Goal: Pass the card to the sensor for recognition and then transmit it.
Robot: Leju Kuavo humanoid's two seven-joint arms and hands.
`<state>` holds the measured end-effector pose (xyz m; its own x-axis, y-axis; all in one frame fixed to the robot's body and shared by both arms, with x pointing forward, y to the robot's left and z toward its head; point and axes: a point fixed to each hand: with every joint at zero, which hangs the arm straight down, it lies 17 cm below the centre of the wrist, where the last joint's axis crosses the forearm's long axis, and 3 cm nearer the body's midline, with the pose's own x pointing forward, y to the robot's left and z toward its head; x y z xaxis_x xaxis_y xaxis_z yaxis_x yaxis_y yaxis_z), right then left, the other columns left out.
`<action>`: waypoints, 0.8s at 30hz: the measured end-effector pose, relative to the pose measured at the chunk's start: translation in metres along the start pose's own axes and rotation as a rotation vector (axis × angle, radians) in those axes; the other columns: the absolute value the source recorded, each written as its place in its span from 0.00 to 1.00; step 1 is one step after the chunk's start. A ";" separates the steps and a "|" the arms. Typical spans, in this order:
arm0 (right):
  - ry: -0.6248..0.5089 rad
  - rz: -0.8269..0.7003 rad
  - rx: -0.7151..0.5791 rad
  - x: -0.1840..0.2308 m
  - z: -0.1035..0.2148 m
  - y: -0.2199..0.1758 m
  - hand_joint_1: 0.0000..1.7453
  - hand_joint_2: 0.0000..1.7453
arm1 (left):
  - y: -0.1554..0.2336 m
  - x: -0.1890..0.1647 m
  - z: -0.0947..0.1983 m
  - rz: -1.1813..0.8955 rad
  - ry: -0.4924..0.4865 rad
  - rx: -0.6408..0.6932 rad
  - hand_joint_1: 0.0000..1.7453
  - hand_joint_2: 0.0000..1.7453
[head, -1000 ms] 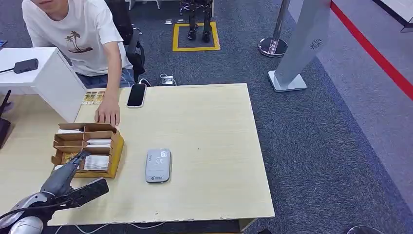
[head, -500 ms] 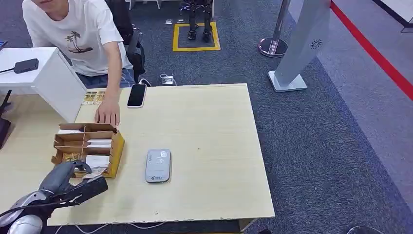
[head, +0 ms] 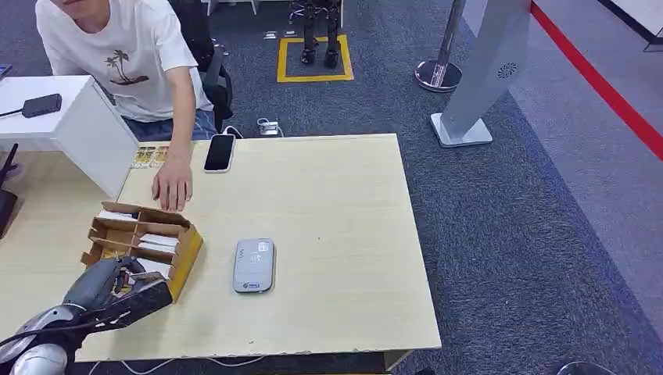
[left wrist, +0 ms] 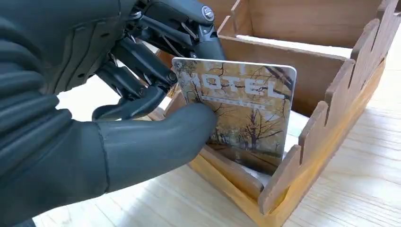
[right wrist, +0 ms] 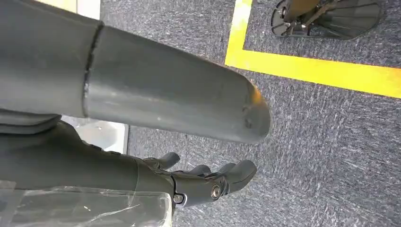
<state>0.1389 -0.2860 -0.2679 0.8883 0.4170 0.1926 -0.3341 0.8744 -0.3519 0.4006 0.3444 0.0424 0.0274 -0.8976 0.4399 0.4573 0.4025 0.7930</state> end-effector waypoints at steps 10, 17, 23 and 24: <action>0.000 -0.012 0.001 -0.001 0.000 0.001 0.00 0.00 | 0.005 0.001 0.001 -0.011 -0.009 0.008 1.00 1.00; 0.001 -0.021 0.003 -0.004 0.001 0.002 0.00 0.00 | 0.045 0.002 0.004 -0.040 -0.020 0.071 1.00 1.00; 0.005 -0.031 0.007 -0.009 0.001 0.005 0.00 0.00 | 0.102 -0.003 0.011 -0.063 -0.012 0.151 1.00 1.00; 0.005 -0.033 0.007 -0.010 0.001 0.005 0.00 0.00 | 0.110 -0.002 0.012 -0.066 -0.013 0.163 1.00 1.00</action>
<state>0.1283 -0.2854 -0.2702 0.9005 0.3865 0.1991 -0.3066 0.8893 -0.3394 0.4403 0.3931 0.1337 -0.0097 -0.9212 0.3890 0.3077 0.3673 0.8777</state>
